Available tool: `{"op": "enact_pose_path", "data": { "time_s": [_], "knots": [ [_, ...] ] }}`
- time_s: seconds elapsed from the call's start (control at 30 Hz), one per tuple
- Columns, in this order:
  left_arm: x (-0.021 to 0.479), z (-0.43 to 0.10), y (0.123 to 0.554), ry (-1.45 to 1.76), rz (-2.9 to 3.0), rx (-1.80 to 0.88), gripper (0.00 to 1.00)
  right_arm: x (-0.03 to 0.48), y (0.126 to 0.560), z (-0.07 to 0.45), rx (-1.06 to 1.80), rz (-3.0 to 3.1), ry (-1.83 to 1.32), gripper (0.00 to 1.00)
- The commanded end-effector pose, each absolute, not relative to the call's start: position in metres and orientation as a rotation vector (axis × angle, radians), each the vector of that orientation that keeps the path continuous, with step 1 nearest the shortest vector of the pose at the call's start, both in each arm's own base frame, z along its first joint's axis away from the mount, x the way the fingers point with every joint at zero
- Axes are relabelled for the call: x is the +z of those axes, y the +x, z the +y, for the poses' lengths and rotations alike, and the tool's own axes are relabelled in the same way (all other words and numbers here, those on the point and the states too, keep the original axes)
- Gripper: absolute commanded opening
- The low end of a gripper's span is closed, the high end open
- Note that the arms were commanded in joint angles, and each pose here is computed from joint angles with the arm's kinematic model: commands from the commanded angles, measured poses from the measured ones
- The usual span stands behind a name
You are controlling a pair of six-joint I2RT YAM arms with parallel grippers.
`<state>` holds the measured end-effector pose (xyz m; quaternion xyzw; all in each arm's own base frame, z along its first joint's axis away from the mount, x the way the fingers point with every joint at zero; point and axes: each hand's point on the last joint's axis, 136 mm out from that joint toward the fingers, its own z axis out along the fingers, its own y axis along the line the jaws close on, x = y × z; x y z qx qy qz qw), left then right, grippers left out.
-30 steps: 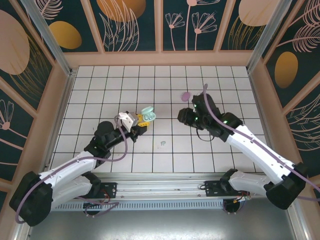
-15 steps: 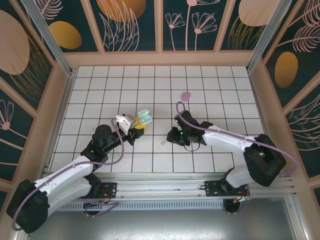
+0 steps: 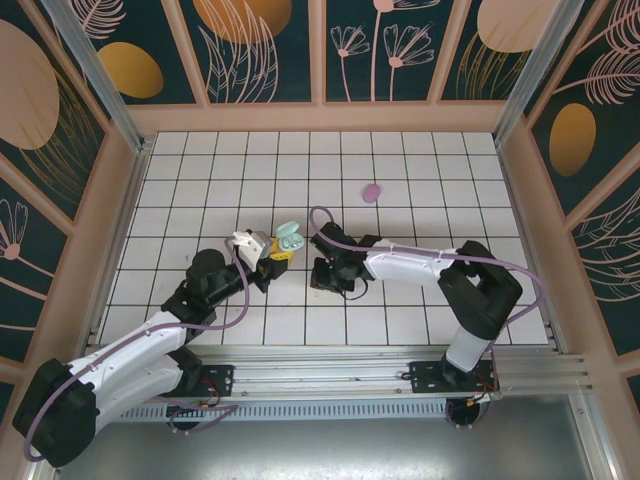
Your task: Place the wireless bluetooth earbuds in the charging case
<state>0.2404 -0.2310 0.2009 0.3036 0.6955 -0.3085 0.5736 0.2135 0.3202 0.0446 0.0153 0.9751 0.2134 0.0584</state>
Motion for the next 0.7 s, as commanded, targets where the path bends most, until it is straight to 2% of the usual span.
{"op": "enact_pose_path", "data": {
  "time_s": [0.0,0.27,0.43,0.67],
  "knots": [
    [0.203,-0.232,0.238,0.73,1.615,-0.718,0.03,0.041,0.212,0.314,0.523,2.986,0.097,0.23],
    [0.203,-0.232,0.237,0.735,1.611,-0.715,0.03,0.042,0.214,0.305,0.414,2.98,0.155,0.24],
    [0.205,-0.232,0.237,0.737,1.607,-0.715,0.03,0.035,0.212,0.303,0.405,2.997,0.187,0.29],
    [0.206,-0.234,0.237,0.743,1.604,-0.718,0.03,0.03,0.213,0.304,0.399,3.006,0.194,0.3]
  ]
}}
